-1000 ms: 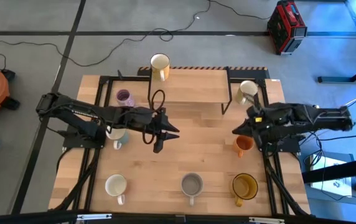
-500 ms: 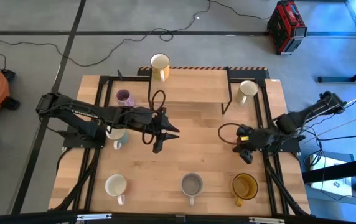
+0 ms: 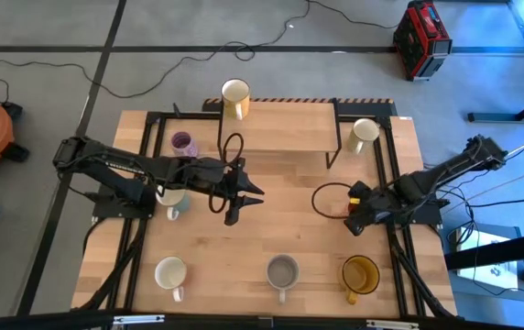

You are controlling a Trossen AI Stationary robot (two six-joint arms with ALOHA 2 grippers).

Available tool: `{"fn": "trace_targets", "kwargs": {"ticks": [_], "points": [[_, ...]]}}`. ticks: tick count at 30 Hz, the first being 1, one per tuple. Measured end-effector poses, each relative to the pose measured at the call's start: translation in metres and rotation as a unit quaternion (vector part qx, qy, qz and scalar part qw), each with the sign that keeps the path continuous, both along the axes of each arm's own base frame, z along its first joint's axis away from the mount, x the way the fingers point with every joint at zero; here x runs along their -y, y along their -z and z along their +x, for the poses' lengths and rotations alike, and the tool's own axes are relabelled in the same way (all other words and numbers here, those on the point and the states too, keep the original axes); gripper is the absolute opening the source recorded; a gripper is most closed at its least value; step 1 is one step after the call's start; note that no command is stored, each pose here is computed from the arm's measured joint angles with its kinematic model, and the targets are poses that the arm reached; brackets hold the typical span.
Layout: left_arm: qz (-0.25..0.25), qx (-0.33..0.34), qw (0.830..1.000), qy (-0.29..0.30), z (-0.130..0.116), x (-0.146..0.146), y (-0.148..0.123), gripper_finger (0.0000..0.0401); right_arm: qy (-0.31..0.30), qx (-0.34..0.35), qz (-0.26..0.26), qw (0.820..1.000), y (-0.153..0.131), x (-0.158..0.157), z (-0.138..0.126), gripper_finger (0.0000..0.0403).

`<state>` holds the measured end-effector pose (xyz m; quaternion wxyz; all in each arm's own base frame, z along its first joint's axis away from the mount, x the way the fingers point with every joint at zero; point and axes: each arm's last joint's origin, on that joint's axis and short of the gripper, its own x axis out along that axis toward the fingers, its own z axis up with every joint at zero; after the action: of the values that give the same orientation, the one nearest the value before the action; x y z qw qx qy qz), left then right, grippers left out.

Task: Place coffee mugs
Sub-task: Put the orange mug on the shelf

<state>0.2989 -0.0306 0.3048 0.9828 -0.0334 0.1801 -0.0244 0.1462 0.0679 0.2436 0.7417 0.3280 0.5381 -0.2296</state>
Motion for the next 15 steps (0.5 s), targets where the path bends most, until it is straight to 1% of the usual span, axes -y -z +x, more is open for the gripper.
{"fn": "trace_targets", "kwargs": {"ticks": [3,6,12,15], "points": [[0.0,0.0,1.0,0.0,0.0,0.0,0.0,0.0105,0.001,-0.026,-0.017,1.0,0.007,-0.002,0.004,0.0201],[0.0,0.0,1.0,0.0,0.0,0.0,0.0,0.0105,-0.002,-0.045,-0.032,0.998,0.014,-0.004,0.01,0.0205],[0.0,0.0,1.0,0.0,0.0,0.0,0.0,0.0105,-0.009,-0.087,-0.062,0.994,0.029,-0.007,0.021,0.0182],[0.0,0.0,1.0,0.0,0.0,0.0,0.0,0.0105,-0.022,-0.107,-0.062,0.992,0.036,-0.005,0.028,0.0163]]}}
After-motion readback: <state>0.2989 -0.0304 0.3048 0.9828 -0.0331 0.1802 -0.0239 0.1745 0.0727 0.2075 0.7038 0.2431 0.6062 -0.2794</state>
